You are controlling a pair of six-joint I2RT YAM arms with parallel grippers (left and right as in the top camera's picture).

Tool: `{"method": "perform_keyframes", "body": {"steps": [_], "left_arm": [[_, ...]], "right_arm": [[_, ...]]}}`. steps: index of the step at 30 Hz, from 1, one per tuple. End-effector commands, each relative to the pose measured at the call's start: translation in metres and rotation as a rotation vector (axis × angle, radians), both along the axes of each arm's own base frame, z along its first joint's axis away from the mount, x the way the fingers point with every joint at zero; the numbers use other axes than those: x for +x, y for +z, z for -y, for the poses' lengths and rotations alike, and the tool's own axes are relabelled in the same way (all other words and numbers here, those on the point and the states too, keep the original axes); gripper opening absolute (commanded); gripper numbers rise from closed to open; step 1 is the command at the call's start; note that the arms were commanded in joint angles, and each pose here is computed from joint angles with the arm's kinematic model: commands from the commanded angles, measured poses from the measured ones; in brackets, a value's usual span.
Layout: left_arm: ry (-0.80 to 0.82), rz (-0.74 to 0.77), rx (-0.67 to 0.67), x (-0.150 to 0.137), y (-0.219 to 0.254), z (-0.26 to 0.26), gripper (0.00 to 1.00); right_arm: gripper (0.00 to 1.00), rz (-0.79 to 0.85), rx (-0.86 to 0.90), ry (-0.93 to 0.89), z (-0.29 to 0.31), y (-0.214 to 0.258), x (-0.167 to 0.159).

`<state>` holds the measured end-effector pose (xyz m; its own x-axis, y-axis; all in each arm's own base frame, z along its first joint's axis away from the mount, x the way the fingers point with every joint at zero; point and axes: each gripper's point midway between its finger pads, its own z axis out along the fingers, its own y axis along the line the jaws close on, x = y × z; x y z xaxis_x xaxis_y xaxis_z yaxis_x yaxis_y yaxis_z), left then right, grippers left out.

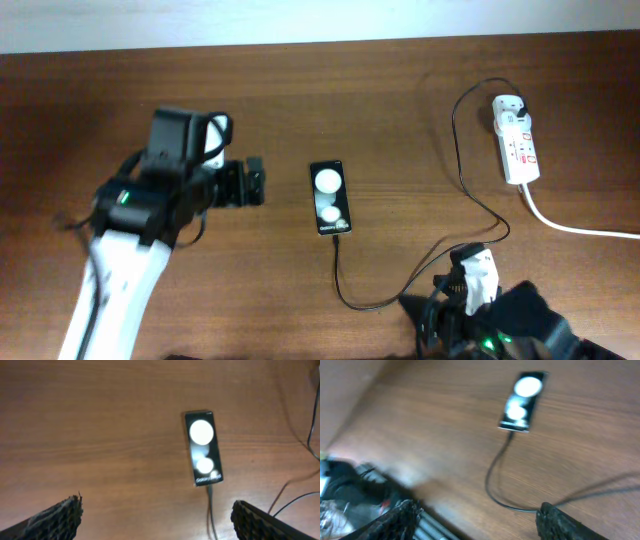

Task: Plug charger to phone and switch on socket
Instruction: 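Release the cable and lower the phone flat onto the table with left gripper, then move the right gripper to the power strip switch beside the charger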

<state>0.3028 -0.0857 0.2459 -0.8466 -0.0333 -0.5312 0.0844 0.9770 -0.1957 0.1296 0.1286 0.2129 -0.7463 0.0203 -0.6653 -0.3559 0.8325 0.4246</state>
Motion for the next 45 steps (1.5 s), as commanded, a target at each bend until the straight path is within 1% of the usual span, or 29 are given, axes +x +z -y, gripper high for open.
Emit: {"method": "perform_keyframes", "body": {"steps": [1,2,3,4,5,6,7,8,10,12,13,17,19,21,22,24,27,29,31,32,33,36,40,43,45], "left_arm": [[0.056,0.178,0.058,-0.038,0.045,-0.028,0.99],[0.061,0.231,0.047,-0.053,0.057,-0.032,0.99],[0.08,0.312,0.042,-0.076,0.074,-0.042,0.99],[0.109,0.357,0.059,-0.092,0.083,-0.052,0.99],[0.152,0.4,0.089,-0.108,0.09,-0.066,0.99],[0.185,0.414,0.117,-0.124,0.091,-0.077,0.99],[0.198,0.408,0.134,-0.141,0.086,-0.085,0.99],[0.196,0.389,0.14,-0.154,0.081,-0.088,0.99],[0.187,0.325,0.162,-0.171,0.066,-0.092,0.99],[0.174,0.219,0.196,-0.189,0.046,-0.096,0.99],[0.17,0.192,0.204,-0.194,0.041,-0.097,0.99],[0.171,0.209,0.196,-0.194,0.043,-0.097,0.99],[0.181,0.258,0.182,-0.203,0.048,-0.099,0.99],[0.212,0.34,0.158,-0.219,0.053,-0.104,0.99],[0.246,0.405,0.142,-0.233,0.057,-0.109,0.99],[0.283,0.477,0.126,-0.248,0.06,-0.113,0.99],[0.328,0.56,0.112,-0.266,0.062,-0.117,0.99],[0.354,0.583,0.112,-0.272,0.062,-0.118,0.99],[0.36,0.587,0.113,-0.273,0.062,-0.119,0.99],[0.36,0.587,0.113,-0.273,0.062,-0.119,0.99],[0.36,0.587,0.113,-0.273,0.062,-0.119,0.99],[0.36,0.587,0.113,-0.273,0.062,-0.119,0.99],[0.361,0.589,0.112,-0.273,0.062,-0.119,0.99],[0.362,0.603,0.109,-0.276,0.062,-0.119,0.99],[0.368,0.653,0.096,-0.286,0.062,-0.12,0.99]], "right_arm": [[0.57,-0.094,-0.003,-0.277,0.018,-0.021,0.023],[0.51,-0.116,-0.009,-0.319,0.02,-0.025,0.026],[0.42,-0.154,-0.018,-0.381,0.022,-0.033,0.031],[0.36,-0.171,-0.028,-0.411,0.022,-0.037,0.033],[0.28,-0.199,-0.039,-0.44,0.022,-0.042,0.036],[0.22,-0.227,-0.053,-0.46,0.021,-0.048,0.037],[0.08,-0.263,-0.075,-0.483,0.019,-0.056,0.038],[0.04,-0.293,-0.084,-0.511,0.018,-0.062,0.039],[0.04,-0.342,-0.108,-0.599,0.02,-0.075,0.044],[0.04,-0.369,-0.128,-0.644,0.021,-0.083,0.046],[0.04,-0.377,-0.14,-0.65,0.021,-0.085,0.046],[0.04,-0.377,-0.172,-0.661,0.024,-0.09,0.047],[0.06,-0.35,-0.182,-0.68,0.028,-0.088,0.051],[0.14,-0.343,-0.18,-0.683,0.028,-0.087,0.052],[0.14,-0.344,-0.18,-0.683,0.028,-0.087,0.052],[0.34,-0.353,-0.177,-0.676,0.027,-0.088,0.051],[0.32,-0.316,-0.138,-0.683,0.021,-0.082,0.06],[0.25,-0.272,-0.157,-0.709,0.028,-0.078,0.066],[0.14,-0.274,-0.146,-0.727,0.031,-0.072,0.068],[0.07,-0.277,-0.144,-0.753,0.037,-0.067,0.07],[0.04,-0.289,-0.146,-0.823,0.053,-0.057,0.073],[0.04,-0.281,-0.197,-0.875,0.086,-0.029,0.088],[0.04,-0.337,-0.222,-0.913,0.121,0.006,0.114],[0.04,-0.394,-0.239,-0.944,0.144,0.022,0.133],[0.04,-0.44,-0.267,-0.932,0.155,0.025,0.146]]}}
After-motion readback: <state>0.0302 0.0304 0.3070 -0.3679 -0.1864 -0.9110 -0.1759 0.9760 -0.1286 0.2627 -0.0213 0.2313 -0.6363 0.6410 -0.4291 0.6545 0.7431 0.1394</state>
